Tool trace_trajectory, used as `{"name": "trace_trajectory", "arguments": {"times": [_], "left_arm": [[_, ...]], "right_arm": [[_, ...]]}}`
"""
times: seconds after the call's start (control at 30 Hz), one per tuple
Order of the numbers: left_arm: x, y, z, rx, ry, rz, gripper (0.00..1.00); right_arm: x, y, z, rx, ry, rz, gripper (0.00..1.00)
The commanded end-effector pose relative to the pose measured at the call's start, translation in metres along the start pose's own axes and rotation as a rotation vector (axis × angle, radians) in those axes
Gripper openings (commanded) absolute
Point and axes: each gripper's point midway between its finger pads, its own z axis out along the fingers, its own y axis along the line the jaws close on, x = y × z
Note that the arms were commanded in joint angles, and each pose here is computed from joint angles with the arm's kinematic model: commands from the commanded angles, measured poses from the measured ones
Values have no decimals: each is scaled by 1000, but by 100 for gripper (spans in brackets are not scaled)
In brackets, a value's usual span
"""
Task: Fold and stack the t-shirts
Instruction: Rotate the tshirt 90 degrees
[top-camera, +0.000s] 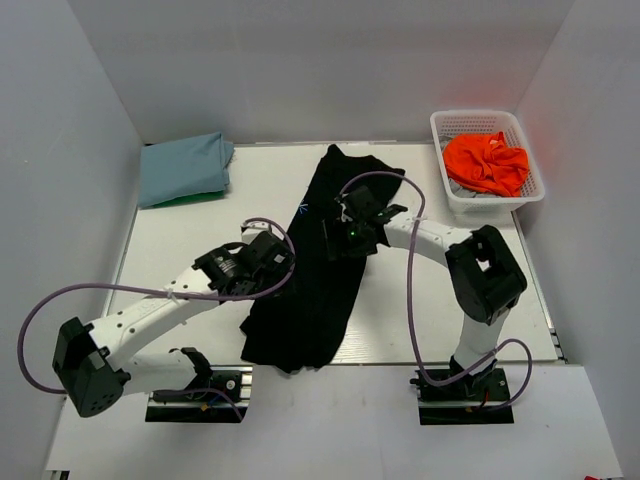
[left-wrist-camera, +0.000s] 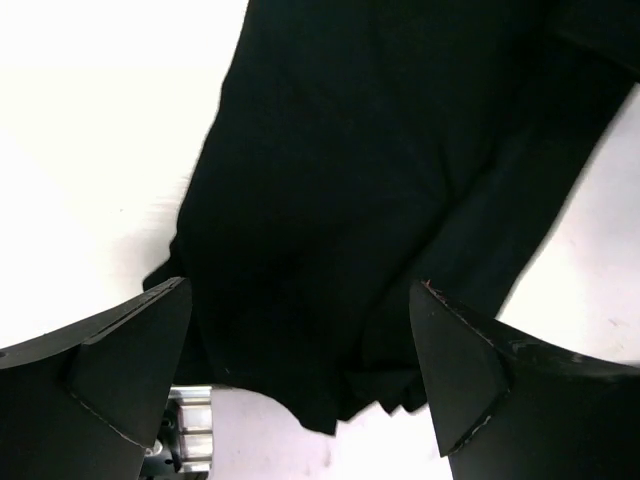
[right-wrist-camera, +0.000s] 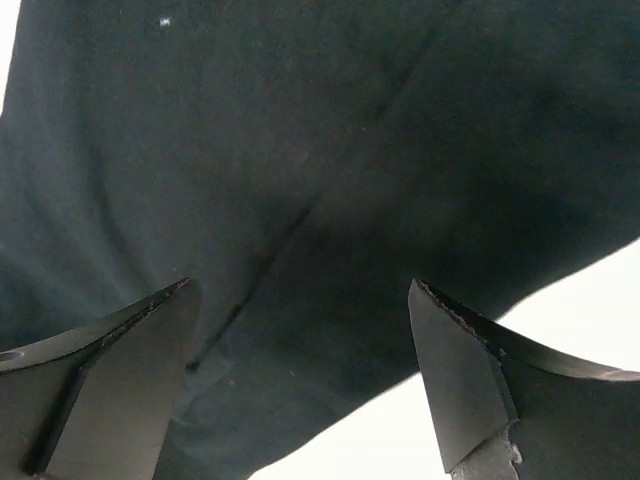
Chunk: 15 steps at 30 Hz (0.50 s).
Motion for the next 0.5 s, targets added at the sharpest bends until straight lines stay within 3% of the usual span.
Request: {"name": "trace_trajectory", "arguments": {"times": [0.0, 0.1, 0.23, 0.37, 0.47], "left_arm": [[-13, 3, 6, -46, -52, -15, 100], [-18, -2, 6, -34, -63, -7, 100], [-11, -13, 24, 3, -2, 41, 100], [-9, -20, 44, -7, 61, 71, 100], [-13, -20, 54, -21, 81, 65, 100]], "right_arm": [[-23, 2, 7, -5, -72, 43, 90], [-25, -38, 25, 172, -46, 122, 90], [-37, -75, 41, 236, -39, 218, 90], [-82, -123, 45, 239, -70, 254, 90], [-131, -130, 35, 186, -140, 189, 90]]}}
